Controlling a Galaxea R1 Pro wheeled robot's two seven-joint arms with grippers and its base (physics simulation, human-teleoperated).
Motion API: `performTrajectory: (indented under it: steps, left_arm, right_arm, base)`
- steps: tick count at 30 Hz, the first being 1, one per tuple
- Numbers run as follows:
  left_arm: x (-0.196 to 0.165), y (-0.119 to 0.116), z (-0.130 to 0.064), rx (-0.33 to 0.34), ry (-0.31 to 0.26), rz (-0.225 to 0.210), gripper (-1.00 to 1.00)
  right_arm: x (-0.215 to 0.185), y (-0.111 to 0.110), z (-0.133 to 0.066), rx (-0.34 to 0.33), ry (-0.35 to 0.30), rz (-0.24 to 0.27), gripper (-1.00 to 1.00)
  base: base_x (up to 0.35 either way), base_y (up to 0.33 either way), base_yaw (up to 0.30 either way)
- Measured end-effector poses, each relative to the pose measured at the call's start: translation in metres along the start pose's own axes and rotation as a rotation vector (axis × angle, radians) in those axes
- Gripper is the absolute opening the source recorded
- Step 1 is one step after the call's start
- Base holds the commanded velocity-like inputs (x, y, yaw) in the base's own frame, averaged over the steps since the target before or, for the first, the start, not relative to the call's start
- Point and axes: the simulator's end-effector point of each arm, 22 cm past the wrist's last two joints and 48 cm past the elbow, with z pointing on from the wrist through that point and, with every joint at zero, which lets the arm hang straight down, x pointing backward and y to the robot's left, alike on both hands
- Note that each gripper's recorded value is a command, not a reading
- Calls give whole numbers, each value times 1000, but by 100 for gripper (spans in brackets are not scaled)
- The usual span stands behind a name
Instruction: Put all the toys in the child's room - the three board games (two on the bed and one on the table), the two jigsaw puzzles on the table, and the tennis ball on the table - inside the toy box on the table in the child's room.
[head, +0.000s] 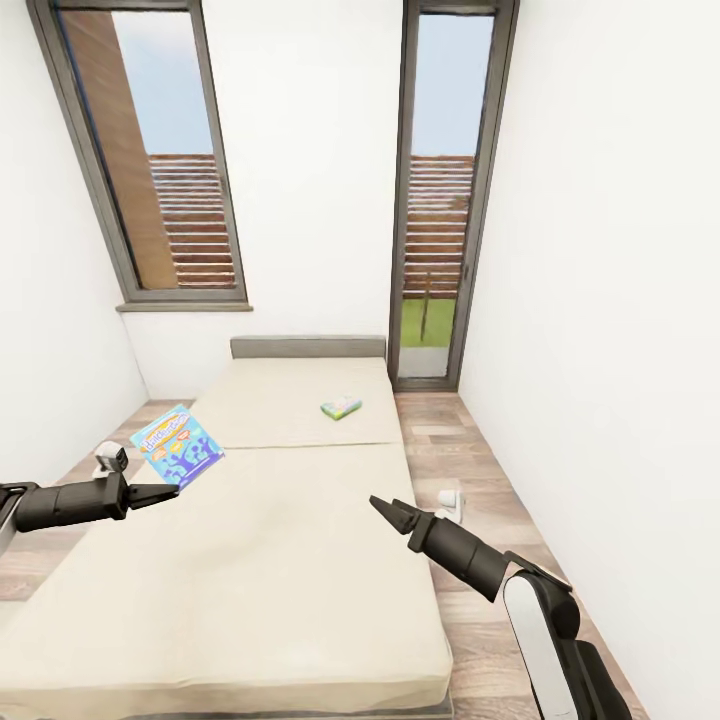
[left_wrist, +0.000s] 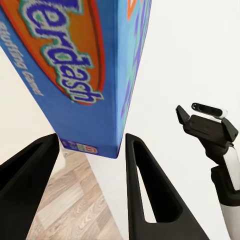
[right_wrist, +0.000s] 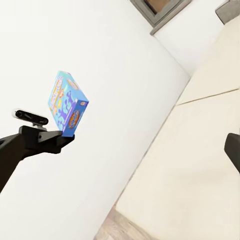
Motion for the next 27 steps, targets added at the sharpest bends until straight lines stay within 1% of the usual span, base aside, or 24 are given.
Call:
performTrajectory:
  steps: [3,4,7,8,9,15,22,27]
  left_arm:
    - [-2,-4,-1,0,0,0,-100]
    - [-2,-5,-1,1,0,0,-100]
    - [-4,-8,-2,1,0,0,-100]
    - [-5,-9,-3,1,-1,0,-100]
    - [-6,-10,-3,0,-1,0,-100]
    - [-9,-17,-6,0,-1,0,-100]
    - [-13,-25,-8,-1,-1,0,-100]
    - [-15,-30,-10,0,-1,1,-100]
  right_arm:
    - [-2,-5,-1,37,5,5,100]
    - [-3,-10,-1,66,7,7,100]
    - [-4,-31,-4,182,13,13,100]
    - [-3,-36,-4,210,19,15,100]
    - [-1,-36,-2,224,27,15,100]
    - [9,-21,10,224,63,-6,100]
    - [5,-13,11,224,67,-12,100]
    - [2,-9,11,226,68,-15,100]
  base:
    - [0,0,0]
    - [0,0,0]
    - [0,0,0]
    - [0,0,0]
    - [0,0,0]
    - [0,0,0]
    - [0,0,4]
    - [0,0,197]
